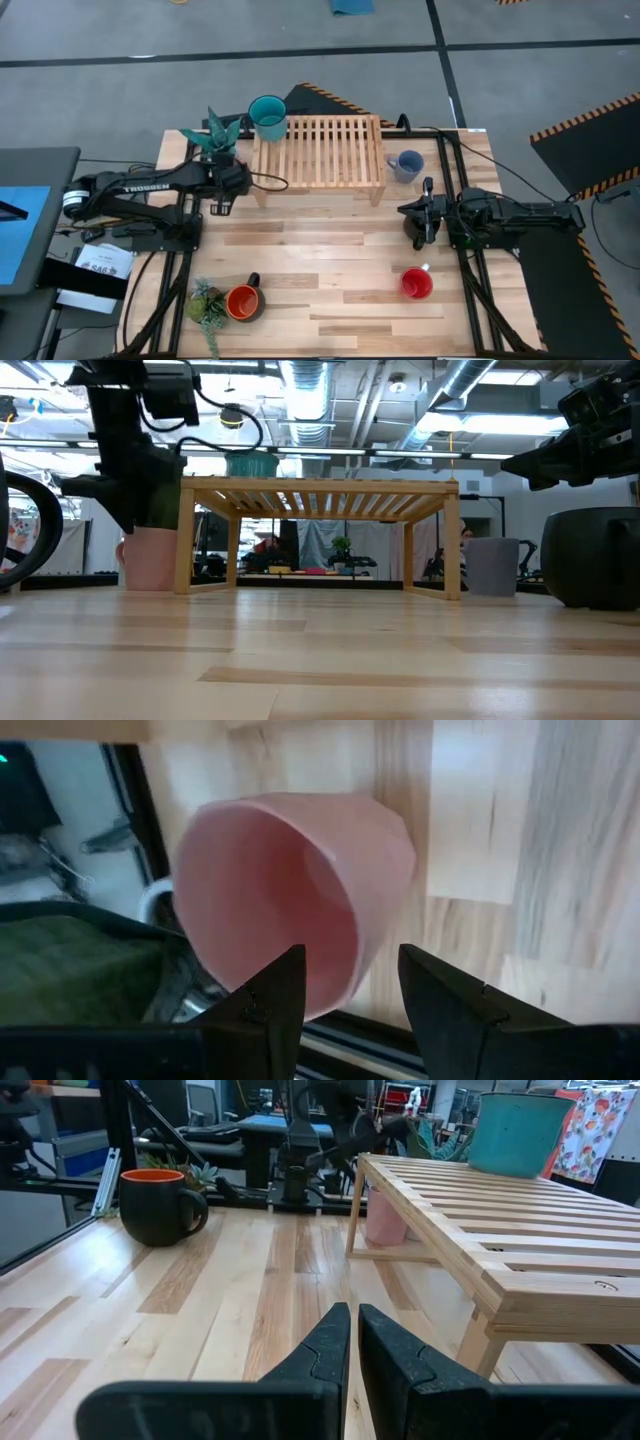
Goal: Place coffee mugs
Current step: Put the pink mug onto the shelf
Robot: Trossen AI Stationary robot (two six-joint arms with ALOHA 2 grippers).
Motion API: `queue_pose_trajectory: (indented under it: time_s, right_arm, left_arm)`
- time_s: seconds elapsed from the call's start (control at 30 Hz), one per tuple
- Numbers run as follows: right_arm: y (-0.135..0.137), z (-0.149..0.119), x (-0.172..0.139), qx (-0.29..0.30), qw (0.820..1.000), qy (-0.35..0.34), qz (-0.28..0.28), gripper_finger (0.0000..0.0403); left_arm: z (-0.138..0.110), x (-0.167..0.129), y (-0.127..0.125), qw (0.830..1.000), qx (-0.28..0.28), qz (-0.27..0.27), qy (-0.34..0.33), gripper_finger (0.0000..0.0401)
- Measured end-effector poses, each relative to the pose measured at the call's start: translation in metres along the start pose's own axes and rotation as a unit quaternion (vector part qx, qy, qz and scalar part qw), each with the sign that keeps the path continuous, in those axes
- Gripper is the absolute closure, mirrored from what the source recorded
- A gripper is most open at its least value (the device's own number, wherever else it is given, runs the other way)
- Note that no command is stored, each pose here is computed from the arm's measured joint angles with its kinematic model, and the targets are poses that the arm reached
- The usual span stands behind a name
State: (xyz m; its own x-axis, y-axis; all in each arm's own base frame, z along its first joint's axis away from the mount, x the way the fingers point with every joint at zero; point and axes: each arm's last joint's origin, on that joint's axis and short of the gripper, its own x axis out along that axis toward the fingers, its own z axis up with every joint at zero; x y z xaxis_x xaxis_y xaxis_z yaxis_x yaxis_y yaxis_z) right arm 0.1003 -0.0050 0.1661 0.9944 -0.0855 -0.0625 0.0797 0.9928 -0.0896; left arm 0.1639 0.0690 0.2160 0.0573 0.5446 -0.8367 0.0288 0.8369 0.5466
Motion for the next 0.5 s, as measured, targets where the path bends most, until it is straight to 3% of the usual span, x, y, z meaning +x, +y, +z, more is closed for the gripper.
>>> queue_pose_trajectory:
  time_s: [0.5]
  right_arm:
    - [0.0,0.0,0.0,0.0,1.0,0.0,0.0,0.0351]
  left_arm:
    - [0.003,0.013,0.005,1.0,-0.011,-0.021,0.017,0.0256]
